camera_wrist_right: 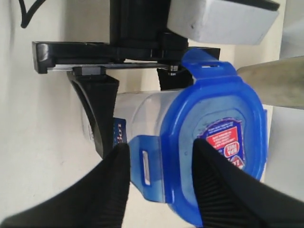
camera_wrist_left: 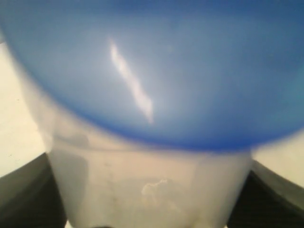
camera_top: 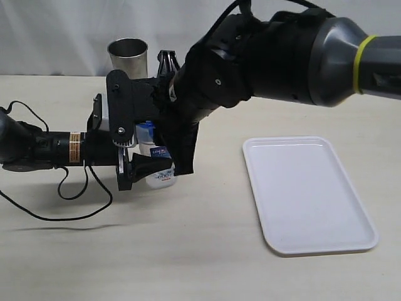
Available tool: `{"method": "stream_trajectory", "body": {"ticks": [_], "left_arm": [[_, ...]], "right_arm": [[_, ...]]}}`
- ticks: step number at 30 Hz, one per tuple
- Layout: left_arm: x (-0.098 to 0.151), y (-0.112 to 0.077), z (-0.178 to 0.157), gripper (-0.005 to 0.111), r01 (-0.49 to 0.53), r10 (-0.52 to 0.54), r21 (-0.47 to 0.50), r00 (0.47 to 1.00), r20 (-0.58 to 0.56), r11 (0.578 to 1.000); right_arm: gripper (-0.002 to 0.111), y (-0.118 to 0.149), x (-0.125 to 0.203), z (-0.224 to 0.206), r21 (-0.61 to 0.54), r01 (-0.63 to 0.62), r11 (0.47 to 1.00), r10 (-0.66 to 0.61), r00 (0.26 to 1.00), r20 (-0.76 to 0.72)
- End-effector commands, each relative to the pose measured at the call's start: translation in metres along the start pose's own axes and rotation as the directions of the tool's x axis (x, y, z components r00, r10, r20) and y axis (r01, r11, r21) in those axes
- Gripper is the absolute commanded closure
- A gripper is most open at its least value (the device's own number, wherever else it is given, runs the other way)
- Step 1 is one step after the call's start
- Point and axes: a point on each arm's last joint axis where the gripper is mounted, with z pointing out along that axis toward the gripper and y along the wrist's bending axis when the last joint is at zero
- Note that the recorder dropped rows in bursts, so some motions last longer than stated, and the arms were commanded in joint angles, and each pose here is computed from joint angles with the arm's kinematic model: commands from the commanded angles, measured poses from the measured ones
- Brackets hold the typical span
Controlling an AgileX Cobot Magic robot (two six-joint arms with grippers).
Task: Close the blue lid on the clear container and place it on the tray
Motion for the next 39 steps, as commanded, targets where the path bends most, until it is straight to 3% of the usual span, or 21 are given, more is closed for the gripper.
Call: {"method": "stream_trajectory", "body": {"ticks": [1, 11, 17, 21, 29, 36, 39], "left_arm": [[0.003, -0.005, 0.001, 0.107, -0.015, 0.016, 0.047, 1.0, -0.015, 0.999], [0.003, -0.006, 0.001, 0.107, -0.017, 0.018, 0.052, 1.0, -0.017, 0.999], [0.003, -0.006, 0.001, 0.107, -0.018, 0.019, 0.056, 1.0, -0.019, 0.998], [0.003, -0.006, 0.0, 0.107, -0.019, 0.02, 0.057, 1.0, -0.02, 0.998], [0.003, -0.006, 0.0, 0.107, -0.019, 0.02, 0.057, 1.0, -0.02, 0.998], [0.002, -0.004, 0.001, 0.107, -0.01, 0.01, 0.035, 1.0, -0.009, 0.999], [0.002, -0.004, 0.001, 0.107, -0.012, 0.012, 0.033, 1.0, -0.008, 0.999]], "right_arm": [[0.069, 0.023, 0.021, 0.029, -0.115, -0.018, 0.993, 0.002, 0.99, -0.138], [0.072, 0.032, 0.003, 0.041, -0.069, 0.038, 0.997, -0.047, 0.99, -0.131], [0.074, 0.032, 0.005, 0.041, -0.061, 0.023, 0.998, -0.032, 0.988, -0.15], [0.082, 0.032, 0.005, 0.041, -0.06, 0.026, 0.998, -0.035, 0.987, -0.157], [0.082, 0.03, 0.004, 0.041, -0.047, 0.008, 0.999, -0.014, 0.989, -0.148], [0.063, 0.021, -0.003, 0.011, -0.023, -0.104, 0.994, 0.103, 0.993, -0.066], [0.062, 0.013, -0.007, -0.013, 0.007, -0.179, 0.984, 0.179, 0.984, -0.003]]}}
